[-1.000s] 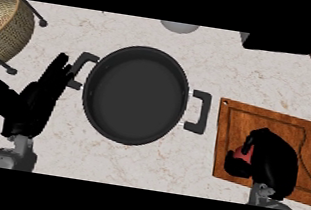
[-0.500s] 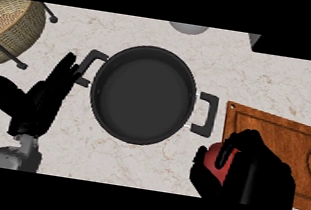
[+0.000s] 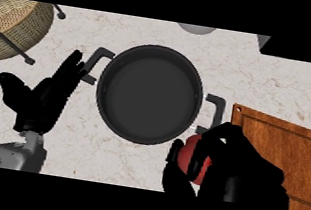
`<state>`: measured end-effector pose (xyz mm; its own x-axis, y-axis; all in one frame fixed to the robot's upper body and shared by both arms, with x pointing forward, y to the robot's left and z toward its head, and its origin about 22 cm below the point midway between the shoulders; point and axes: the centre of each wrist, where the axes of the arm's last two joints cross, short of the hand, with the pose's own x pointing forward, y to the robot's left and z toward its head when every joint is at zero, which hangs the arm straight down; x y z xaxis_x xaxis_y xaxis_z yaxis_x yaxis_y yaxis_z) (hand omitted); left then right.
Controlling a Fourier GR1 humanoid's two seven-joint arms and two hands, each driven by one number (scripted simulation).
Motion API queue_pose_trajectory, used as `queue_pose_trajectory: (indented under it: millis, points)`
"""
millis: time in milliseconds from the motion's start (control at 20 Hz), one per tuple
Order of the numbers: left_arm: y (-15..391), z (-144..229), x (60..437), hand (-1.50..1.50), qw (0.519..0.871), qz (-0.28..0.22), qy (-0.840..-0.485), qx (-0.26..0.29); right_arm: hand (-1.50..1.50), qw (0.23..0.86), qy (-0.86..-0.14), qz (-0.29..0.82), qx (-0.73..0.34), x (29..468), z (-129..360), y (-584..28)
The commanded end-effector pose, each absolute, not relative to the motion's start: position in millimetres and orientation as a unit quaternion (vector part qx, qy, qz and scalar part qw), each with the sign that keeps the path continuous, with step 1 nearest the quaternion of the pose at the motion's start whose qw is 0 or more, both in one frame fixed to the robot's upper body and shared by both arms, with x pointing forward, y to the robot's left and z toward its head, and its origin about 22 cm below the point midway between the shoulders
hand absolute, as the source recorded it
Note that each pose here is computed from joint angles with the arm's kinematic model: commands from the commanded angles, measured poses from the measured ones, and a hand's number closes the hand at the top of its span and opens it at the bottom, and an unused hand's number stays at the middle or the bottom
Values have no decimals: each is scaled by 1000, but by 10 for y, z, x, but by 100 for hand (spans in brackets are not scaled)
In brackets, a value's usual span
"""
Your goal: Pick the bell pepper from the cutting board and place it in the pot
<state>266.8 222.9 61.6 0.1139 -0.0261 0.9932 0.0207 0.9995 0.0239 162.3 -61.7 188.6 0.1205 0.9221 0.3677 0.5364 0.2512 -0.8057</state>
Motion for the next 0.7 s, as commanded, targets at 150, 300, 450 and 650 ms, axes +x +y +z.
queue_pose_trajectory:
  millis: [150, 300, 450, 650]
  points:
    - [2186, 675, 2752, 0, 737, -26, -676, -4, 150, 549, -561, 141, -604, 1932, 2088, -481]
    - [2133, 674, 2750, 0, 736, -28, -676, -12, 150, 565, -547, 129, -604, 2161, 2193, -490]
    - [2101, 650, 2703, 0, 741, -29, -671, -15, 150, 584, -520, 136, -608, 2395, 2218, -470]
    - [2096, 661, 2815, 0, 737, -30, -675, -6, 150, 597, -511, 146, -601, 2690, 2205, -353]
